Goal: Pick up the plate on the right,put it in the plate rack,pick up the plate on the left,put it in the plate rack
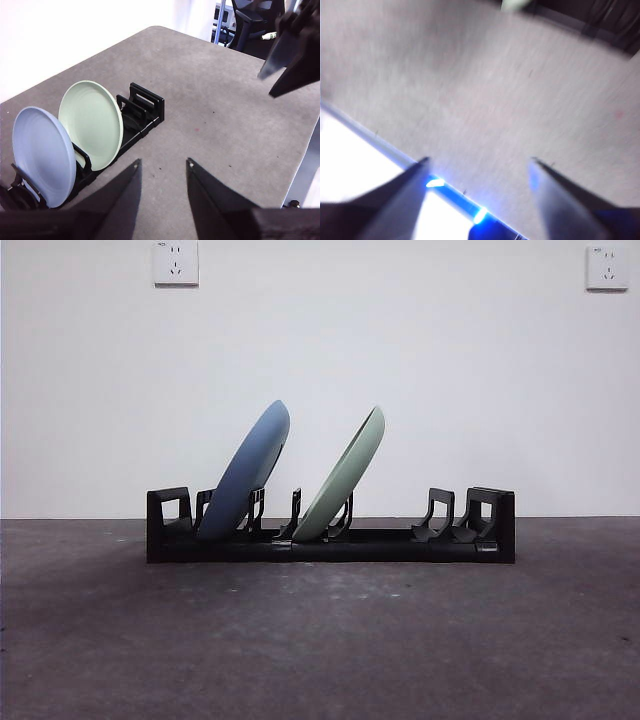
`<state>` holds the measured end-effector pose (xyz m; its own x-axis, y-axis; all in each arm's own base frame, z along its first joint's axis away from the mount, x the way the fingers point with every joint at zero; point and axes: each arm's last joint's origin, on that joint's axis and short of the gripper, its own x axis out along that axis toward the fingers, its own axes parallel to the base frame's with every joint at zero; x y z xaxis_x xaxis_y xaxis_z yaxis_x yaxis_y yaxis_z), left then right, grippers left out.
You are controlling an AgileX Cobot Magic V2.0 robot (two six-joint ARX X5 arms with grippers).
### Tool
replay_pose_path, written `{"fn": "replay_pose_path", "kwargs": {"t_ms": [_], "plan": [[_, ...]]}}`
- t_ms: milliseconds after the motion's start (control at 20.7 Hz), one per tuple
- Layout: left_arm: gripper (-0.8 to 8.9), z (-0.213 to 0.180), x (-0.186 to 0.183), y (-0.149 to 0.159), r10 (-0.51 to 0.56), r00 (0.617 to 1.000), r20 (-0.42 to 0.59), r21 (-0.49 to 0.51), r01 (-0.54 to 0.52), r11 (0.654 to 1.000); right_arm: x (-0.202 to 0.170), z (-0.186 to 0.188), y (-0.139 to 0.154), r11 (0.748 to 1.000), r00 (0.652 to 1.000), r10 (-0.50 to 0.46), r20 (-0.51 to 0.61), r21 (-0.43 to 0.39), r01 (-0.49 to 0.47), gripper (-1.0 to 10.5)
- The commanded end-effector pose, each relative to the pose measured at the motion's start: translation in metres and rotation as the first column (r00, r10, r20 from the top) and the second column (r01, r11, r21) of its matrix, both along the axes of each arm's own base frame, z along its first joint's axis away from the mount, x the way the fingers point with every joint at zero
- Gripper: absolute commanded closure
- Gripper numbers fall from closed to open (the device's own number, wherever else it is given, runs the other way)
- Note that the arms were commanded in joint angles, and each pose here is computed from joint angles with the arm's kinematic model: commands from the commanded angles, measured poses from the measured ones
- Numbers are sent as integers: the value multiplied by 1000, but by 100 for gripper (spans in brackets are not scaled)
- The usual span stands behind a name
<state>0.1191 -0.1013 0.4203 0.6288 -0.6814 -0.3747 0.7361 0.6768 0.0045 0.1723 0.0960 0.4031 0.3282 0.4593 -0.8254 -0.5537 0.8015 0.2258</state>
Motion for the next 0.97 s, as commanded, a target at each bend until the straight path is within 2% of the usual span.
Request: {"fn": "replay_pose_path", "kwargs": {"t_ms": [48, 193, 628, 967], "plan": [[821, -2, 0, 0, -2, 1000, -10, 1, 2, 1000, 4, -8, 3, 999, 999, 41, 5, 25, -42, 955], [821, -2, 1, -1, -3, 1000, -14, 5, 3, 1000, 5, -7, 5, 996, 998, 68, 6, 62, -68, 958], [818, -2, 2, -2, -2, 1000, -15, 6, 2, 1000, 5, -7, 5, 996, 998, 64, 6, 63, -64, 946], [818, -2, 2, -2, -2, 1000, -15, 6, 2, 1000, 7, -8, 1, 998, 998, -16, 62, -55, 19, 946]]}}
